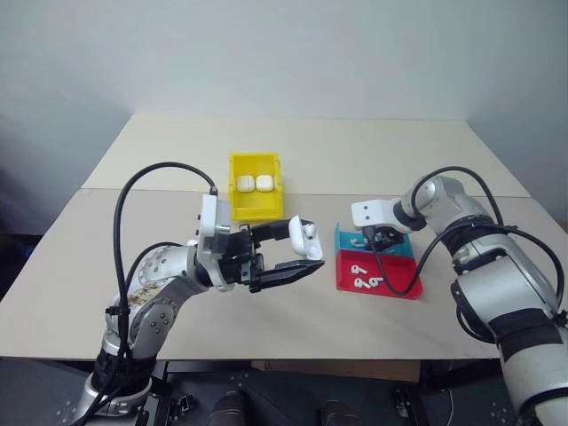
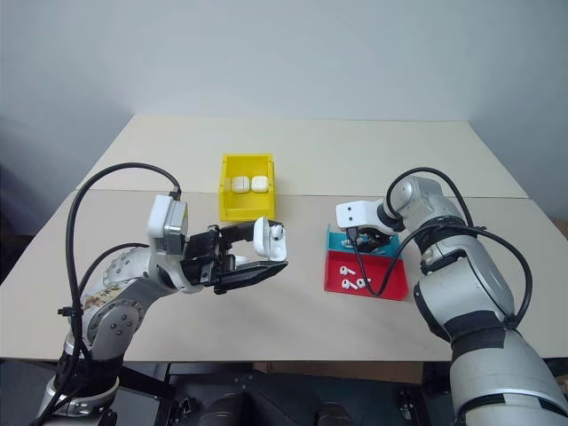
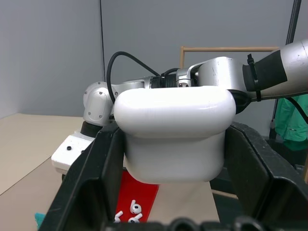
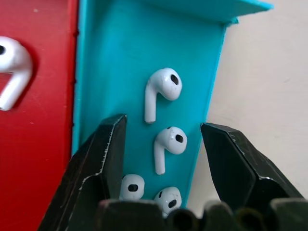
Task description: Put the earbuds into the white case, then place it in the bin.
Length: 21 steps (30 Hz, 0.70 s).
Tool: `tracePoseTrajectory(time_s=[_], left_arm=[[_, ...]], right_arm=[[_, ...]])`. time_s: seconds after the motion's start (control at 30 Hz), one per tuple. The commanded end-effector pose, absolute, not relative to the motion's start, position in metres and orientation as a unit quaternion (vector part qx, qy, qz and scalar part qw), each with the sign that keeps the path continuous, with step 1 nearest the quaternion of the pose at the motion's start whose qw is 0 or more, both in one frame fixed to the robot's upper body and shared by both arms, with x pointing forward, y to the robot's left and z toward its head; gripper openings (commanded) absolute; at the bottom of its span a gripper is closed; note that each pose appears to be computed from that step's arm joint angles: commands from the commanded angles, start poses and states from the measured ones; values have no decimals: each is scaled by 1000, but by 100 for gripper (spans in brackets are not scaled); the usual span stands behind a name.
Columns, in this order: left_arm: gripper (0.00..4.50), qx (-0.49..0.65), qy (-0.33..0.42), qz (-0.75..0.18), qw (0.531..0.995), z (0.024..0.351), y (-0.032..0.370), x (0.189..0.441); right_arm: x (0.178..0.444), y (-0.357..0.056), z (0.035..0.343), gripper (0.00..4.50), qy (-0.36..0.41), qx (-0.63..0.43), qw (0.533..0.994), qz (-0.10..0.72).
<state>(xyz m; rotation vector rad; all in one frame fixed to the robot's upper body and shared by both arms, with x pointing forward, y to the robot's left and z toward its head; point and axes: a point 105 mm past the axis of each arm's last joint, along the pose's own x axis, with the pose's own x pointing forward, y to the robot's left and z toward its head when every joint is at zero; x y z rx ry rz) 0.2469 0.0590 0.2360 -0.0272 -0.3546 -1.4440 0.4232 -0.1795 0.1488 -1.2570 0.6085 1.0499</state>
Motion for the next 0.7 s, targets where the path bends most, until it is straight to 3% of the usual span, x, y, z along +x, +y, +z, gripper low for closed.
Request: tracePoseTrajectory(time_s=[0.03, 0.4, 0.5, 0.7], left_arm=[[279, -8, -180, -662, 728, 245, 60, 239], [279, -7, -180, -657, 732, 245, 61, 235], [279, -7, -180, -657, 732, 245, 61, 235], [279, -5, -179, -658, 731, 246, 62, 234]], right_arm=[[428, -181, 161, 290, 255, -564, 647, 445], [427, -183, 155, 290, 264, -564, 643, 446], [425, -182, 152, 233, 266, -560, 641, 453], [423, -184, 146, 37, 273, -556, 640, 454]])
